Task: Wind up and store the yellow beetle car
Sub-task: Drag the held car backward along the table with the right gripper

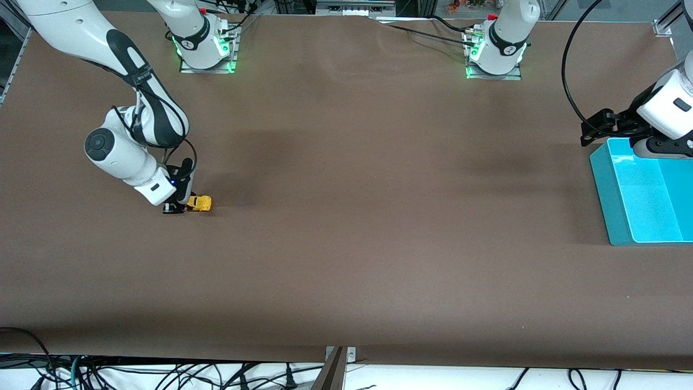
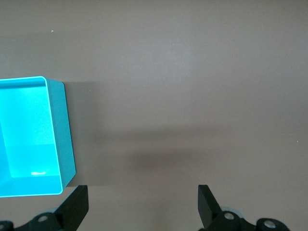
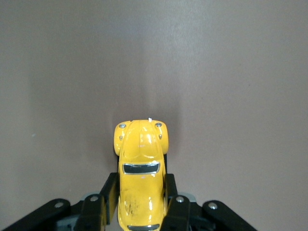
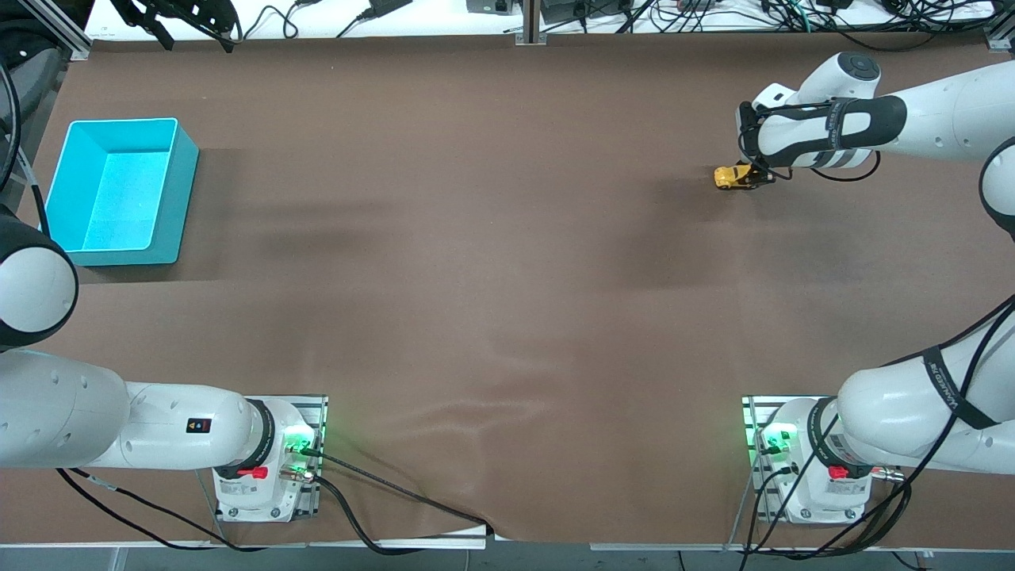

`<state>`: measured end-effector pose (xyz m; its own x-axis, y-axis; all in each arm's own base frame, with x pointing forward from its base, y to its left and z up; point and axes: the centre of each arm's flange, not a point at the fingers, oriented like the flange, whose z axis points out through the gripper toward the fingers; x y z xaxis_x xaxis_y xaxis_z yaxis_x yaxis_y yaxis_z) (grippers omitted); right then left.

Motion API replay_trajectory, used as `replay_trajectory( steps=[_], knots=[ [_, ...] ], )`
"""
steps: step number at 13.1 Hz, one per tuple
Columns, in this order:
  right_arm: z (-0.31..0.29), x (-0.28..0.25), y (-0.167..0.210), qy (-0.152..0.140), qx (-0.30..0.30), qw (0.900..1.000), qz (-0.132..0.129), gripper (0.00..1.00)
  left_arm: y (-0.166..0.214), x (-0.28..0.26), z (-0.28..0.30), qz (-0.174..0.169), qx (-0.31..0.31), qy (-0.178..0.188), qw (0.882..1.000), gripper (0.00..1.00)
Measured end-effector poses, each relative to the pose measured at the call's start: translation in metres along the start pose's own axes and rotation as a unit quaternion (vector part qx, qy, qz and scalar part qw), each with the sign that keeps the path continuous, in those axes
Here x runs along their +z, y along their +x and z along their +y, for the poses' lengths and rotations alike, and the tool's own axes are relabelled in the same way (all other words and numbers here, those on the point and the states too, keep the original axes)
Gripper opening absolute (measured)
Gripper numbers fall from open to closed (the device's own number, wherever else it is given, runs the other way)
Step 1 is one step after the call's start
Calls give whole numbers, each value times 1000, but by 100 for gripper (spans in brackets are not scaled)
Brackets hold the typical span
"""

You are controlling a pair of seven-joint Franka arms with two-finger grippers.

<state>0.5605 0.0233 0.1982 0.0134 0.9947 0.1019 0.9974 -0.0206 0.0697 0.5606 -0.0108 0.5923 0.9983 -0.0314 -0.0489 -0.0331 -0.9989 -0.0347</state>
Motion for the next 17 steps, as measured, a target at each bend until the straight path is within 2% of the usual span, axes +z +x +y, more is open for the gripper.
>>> replay_trajectory(
  steps=[10, 17],
  knots=[
    [-1, -6, -61, -5, -39, 999, -3, 43, 0, 1, 0, -1, -1, 0, 1000, 100],
    [-6, -13, -128, -17, -57, 998, -8, 43, 0, 1, 0, -2, 0, 0, 1000, 100]
  ],
)
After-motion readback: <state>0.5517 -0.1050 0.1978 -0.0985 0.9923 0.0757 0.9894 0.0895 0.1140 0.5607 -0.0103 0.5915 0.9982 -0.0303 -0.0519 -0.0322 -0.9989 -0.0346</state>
